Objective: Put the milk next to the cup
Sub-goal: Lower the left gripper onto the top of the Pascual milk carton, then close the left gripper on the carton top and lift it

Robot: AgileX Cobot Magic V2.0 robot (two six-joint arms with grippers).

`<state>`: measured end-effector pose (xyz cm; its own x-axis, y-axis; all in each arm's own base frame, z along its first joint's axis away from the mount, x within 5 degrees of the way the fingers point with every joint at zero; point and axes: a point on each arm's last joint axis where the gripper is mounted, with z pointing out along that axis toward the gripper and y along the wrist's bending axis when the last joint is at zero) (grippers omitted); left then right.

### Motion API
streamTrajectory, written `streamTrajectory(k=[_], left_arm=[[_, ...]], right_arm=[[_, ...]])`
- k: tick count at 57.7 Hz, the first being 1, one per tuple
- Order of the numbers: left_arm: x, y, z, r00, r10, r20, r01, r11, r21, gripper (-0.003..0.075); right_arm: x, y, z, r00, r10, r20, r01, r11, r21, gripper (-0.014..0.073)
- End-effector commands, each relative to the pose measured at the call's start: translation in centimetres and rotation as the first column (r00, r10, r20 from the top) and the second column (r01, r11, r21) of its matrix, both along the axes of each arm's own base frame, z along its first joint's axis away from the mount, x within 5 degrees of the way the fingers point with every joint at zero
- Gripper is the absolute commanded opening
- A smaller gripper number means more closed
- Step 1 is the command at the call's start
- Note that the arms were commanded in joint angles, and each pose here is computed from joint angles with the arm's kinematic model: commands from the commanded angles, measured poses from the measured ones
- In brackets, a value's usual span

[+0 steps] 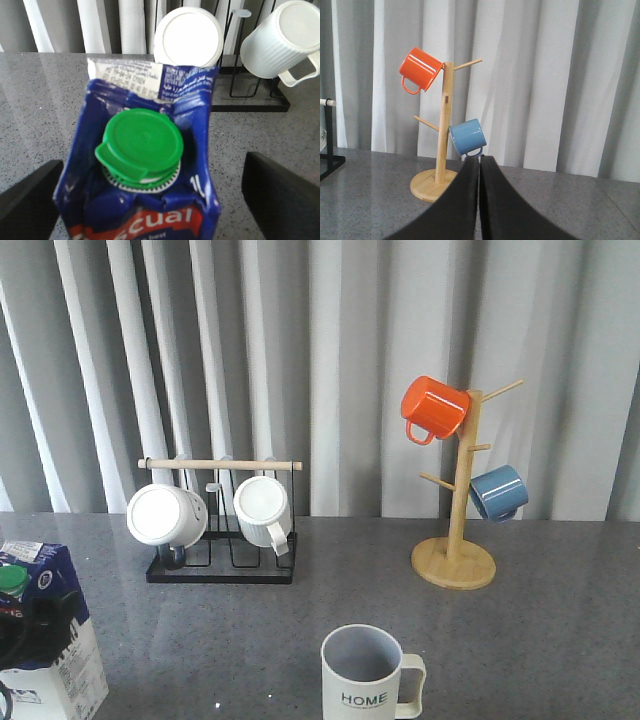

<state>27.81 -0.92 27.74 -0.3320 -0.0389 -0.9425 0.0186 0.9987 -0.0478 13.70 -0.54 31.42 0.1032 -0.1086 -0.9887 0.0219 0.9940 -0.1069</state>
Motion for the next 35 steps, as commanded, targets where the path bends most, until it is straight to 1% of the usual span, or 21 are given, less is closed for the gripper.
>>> streamTrajectory(k=[1, 5, 10, 12, 13, 18, 25, 35], left_arm=[[0.47, 0.06, 2.05, 0.992, 0.009, 0.124, -0.006, 1.000, -0.020, 0.0617], [0.60, 0.05, 1.99, 0.991, 0.009, 0.130, -0.006, 1.000, -0.020, 0.0545], [0.61, 0.05, 2.04, 0.991, 0.009, 0.135, -0.006, 1.000, -0.021, 0.0414], [0.61, 0.05, 2.05, 0.991, 0.010, 0.136, -0.007, 1.000, -0.024, 0.0375], [0.61, 0.07, 2.05, 0.991, 0.016, 0.135, -0.011, 0.999, -0.035, 0.0348], [0.62, 0.11, 2.06, 0.990, 0.034, 0.134, -0.024, 0.997, -0.077, 0.0264], [0.61, 0.10, 2.02, 0.991, 0.039, 0.130, -0.027, 0.995, -0.092, 0.0186], [0.61, 0.10, 2.02, 0.991, 0.038, 0.130, -0.026, 0.996, -0.090, 0.0140]], right_arm=[[-0.11, 0.15, 1.47, 0.995, 0.018, 0.094, -0.017, 1.000, -0.010, -0.0008], [-0.11, 0.15, 1.47, 0.995, 0.018, 0.094, -0.017, 1.000, -0.010, -0.0008], [-0.11, 0.15, 1.47, 0.995, 0.018, 0.094, -0.017, 1.000, -0.010, -0.0008], [-0.11, 0.15, 1.47, 0.995, 0.018, 0.094, -0.017, 1.000, -0.010, -0.0008], [-0.11, 0.15, 1.47, 0.995, 0.018, 0.094, -0.017, 1.000, -0.010, -0.0008], [-0.11, 0.15, 1.47, 0.995, 0.018, 0.094, -0.017, 1.000, -0.010, -0.0008], [-0.11, 0.15, 1.47, 0.995, 0.018, 0.094, -0.017, 1.000, -0.010, -0.0008], [-0.11, 0.15, 1.47, 0.995, 0.018, 0.094, -0.017, 1.000, -0.010, -0.0008]])
